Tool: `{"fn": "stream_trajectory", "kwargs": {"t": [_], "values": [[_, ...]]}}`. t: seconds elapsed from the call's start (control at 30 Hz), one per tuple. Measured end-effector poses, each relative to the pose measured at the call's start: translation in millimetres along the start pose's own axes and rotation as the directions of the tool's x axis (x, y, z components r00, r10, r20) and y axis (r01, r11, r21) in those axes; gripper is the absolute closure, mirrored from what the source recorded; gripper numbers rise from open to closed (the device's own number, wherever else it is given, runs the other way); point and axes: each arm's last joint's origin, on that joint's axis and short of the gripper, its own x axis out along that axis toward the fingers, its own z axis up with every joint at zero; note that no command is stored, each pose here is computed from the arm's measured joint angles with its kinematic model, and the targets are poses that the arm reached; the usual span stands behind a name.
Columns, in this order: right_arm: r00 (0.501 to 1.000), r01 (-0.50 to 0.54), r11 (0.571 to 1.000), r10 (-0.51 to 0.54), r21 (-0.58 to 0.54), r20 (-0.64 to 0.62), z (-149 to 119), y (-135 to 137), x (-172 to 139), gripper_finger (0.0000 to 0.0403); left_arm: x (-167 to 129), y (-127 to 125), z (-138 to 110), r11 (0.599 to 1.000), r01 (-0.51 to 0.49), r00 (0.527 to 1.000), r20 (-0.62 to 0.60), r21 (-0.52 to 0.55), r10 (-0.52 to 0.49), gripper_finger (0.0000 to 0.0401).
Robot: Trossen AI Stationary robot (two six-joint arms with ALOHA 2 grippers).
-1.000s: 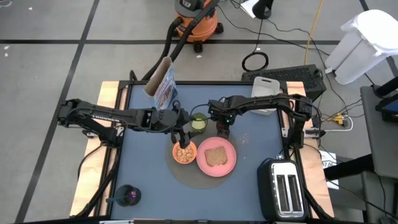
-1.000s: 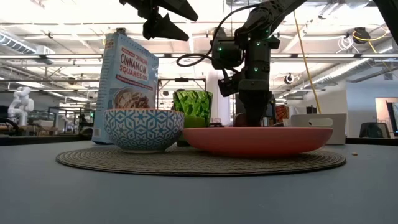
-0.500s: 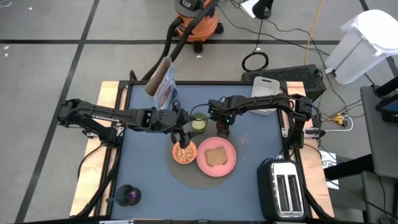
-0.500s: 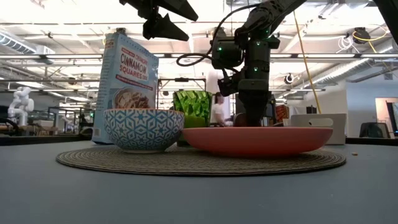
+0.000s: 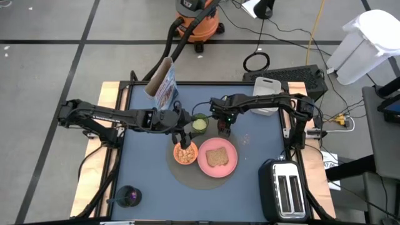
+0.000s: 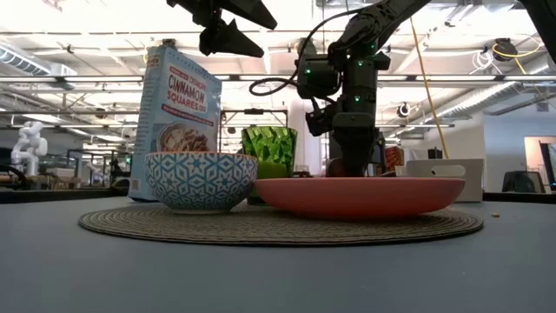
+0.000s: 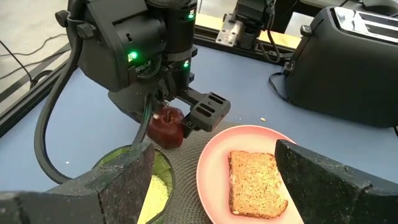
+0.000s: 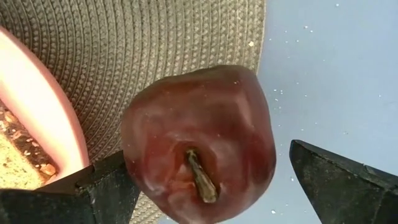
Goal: Arrange a breakfast setting
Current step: Put the apple on the gray table mat to the right side of the green cup, then put the blue spoon on the gray table mat to the left side of the orange bowl
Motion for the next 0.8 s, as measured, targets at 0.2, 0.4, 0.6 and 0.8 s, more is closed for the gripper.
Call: {"fn": "stream_trajectory", "kwargs": {"t": [0.2,0.4,0.6,0.8], "values": [[1.000,-0.001,1.000,0.001,0.000,0.001,-1.3,0.2,-3.8,0.0023,0.0,0.0,0.0,1.000,0.000,1.000,0.000,0.000,0.000,0.0064],[0.999,-0.003,1.000,0.003,-0.002,0.041,-4.8,0.8,-20.1,0.0023,0.1,-0.1,0.0,1.000,0.000,1.000,0.000,0.000,0.000,0.0064],[0.991,-0.008,1.000,0.009,-0.008,0.132,-11.3,2.0,-49.2,0.0023,0.1,0.0,0.0,1.000,0.000,1.000,0.000,0.001,0.000,0.0064],[0.971,-0.021,1.000,0.016,0.015,0.239,-22.5,3.1,-83.0,0.0023,-0.2,-1.3,-0.3,1.000,0.012,1.000,-0.002,-0.007,-0.012,0.0064]]}}
